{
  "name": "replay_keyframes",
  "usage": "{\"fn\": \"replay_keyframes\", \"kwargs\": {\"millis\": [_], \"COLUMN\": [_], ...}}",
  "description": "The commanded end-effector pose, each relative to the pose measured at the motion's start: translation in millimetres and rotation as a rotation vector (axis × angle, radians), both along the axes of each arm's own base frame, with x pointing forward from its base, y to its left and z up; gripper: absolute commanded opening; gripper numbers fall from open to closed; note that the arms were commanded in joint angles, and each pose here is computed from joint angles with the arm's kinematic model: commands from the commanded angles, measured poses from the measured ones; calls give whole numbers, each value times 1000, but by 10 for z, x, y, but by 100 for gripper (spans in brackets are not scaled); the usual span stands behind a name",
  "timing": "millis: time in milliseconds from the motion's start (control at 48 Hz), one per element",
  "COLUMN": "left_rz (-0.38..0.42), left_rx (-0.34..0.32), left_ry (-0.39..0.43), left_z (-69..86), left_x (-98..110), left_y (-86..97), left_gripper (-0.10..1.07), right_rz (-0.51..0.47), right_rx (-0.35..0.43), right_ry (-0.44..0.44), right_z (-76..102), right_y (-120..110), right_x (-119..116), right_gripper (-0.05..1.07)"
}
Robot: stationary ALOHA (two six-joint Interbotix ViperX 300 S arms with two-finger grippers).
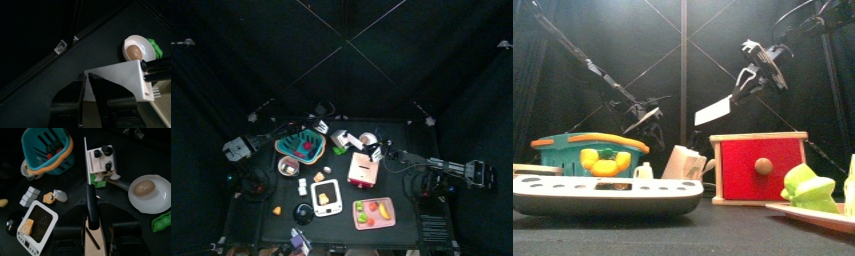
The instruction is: Put cleaver back in holder
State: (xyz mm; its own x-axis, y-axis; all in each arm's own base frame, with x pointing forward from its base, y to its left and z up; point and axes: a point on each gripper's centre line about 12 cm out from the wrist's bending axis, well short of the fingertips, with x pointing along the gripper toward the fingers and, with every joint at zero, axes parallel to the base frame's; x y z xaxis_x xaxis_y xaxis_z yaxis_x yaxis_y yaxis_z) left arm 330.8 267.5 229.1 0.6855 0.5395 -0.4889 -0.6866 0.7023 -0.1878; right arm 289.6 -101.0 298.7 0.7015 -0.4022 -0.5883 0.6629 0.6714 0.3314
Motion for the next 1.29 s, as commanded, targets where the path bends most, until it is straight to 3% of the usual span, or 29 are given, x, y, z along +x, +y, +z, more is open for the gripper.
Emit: {"fn": "replay_keyframes", "kwargs": {"millis": [0, 208, 417, 604, 833, 1021, 1271], "left_rz": [13, -57, -76, -111, -194, -189, -173], "left_rx": [88, 127, 234, 264, 267, 295, 278], "left_ry": [-75, -93, -214, -286, -264, -311, -328], "left_z": [281, 281, 463, 485, 334, 400, 340], "left_x": [-95, -174, -474, -712, -886, -1062, -1202], "left_y": [-153, -623, -1080, -1409, -1661, -1716, -1750], "left_gripper": [60, 60, 60, 60, 60, 60, 61], "right_rz": [-29, -48, -58, -36, -6, -23, -49], "right_rx": [-6, -8, -2, -18, 32, 42, 57], "right_ry": [28, 27, 91, 155, 214, 291, 335], "right_z": [193, 358, 324, 308, 278, 341, 288], "right_y": [-21, -45, -56, -102, -197, -287, -388], "right_x": [45, 99, 241, 395, 600, 632, 685], "right_gripper": [54, 54, 54, 54, 54, 54, 54]}}
